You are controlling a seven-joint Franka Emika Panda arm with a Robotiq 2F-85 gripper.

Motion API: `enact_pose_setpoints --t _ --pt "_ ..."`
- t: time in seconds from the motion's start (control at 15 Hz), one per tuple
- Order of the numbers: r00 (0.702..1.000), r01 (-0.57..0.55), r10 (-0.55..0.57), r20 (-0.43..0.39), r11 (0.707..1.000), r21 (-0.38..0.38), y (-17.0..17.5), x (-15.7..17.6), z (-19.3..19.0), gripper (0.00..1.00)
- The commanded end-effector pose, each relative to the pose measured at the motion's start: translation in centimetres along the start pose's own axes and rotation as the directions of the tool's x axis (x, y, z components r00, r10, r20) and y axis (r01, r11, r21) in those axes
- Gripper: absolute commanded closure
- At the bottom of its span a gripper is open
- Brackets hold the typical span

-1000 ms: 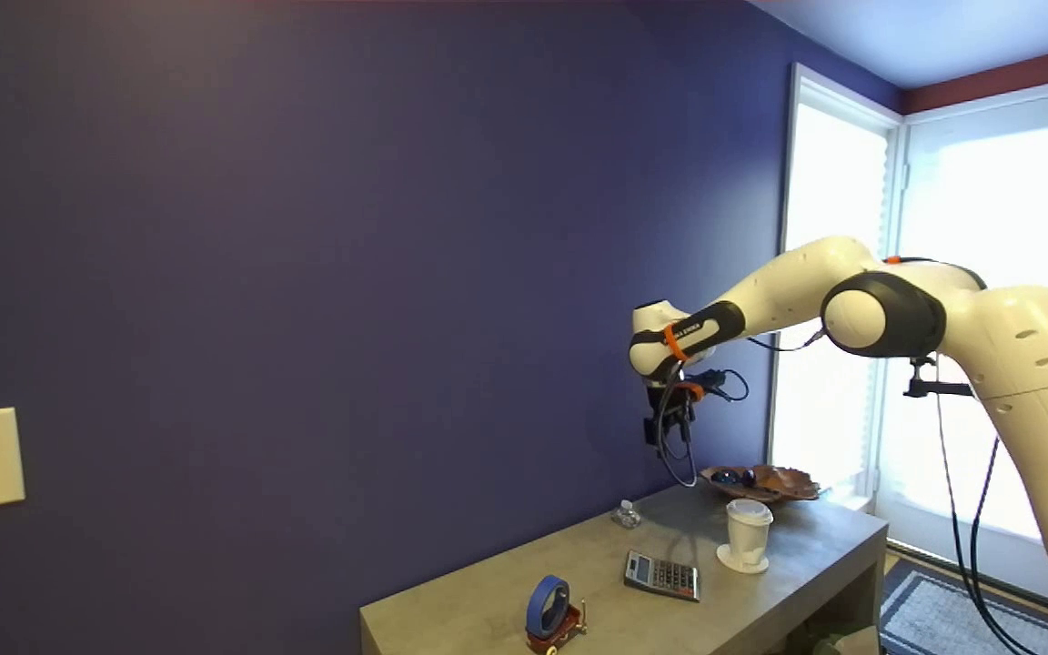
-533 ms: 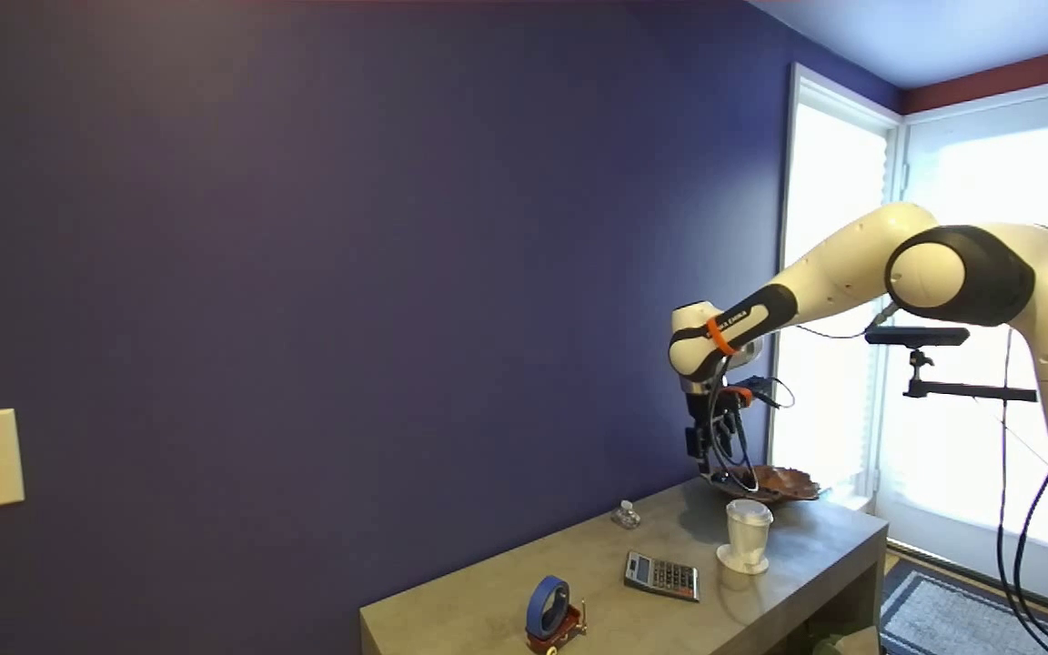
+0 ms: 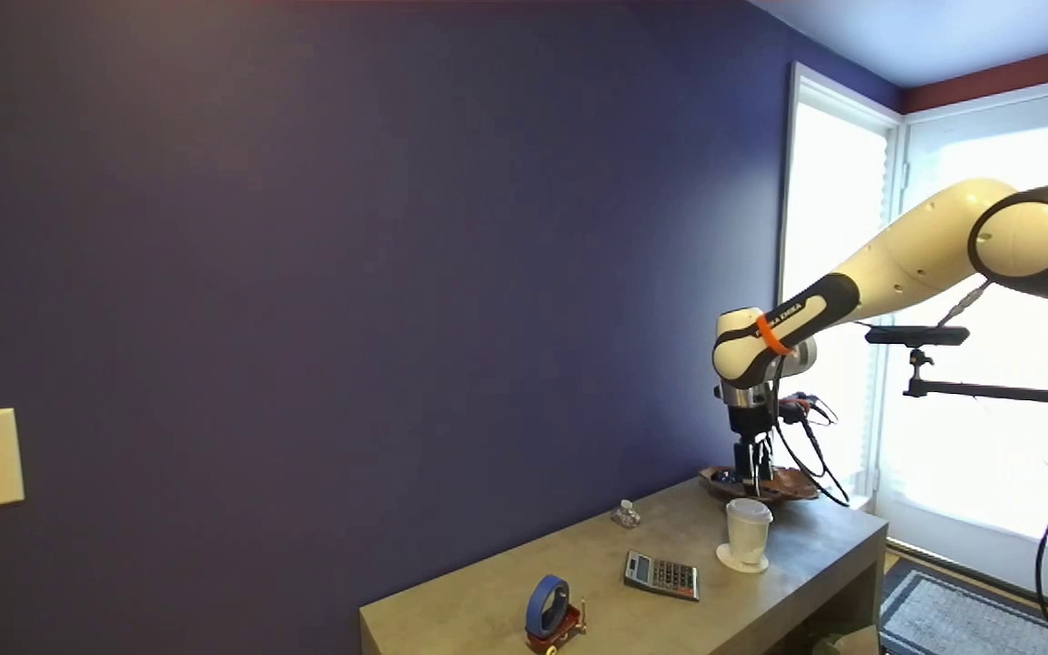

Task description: Place the crushed bottle close to the wall in the middle.of the table

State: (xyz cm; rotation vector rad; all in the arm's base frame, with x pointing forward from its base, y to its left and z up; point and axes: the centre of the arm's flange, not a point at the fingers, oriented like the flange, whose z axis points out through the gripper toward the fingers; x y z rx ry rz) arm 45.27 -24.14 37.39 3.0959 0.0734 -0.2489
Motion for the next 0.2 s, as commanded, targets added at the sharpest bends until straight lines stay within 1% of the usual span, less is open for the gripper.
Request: enact_pose_setpoints --t 0.0,0.13 --pt "1.0 0.002 -0.002 -0.002 1.0 0.001 -0.07 -0.08 -0.04 0.0" --pt "1.0 0.003 -0.003 -0.003 1.0 0.001 -0.12 -0.1 0.0 0.0"
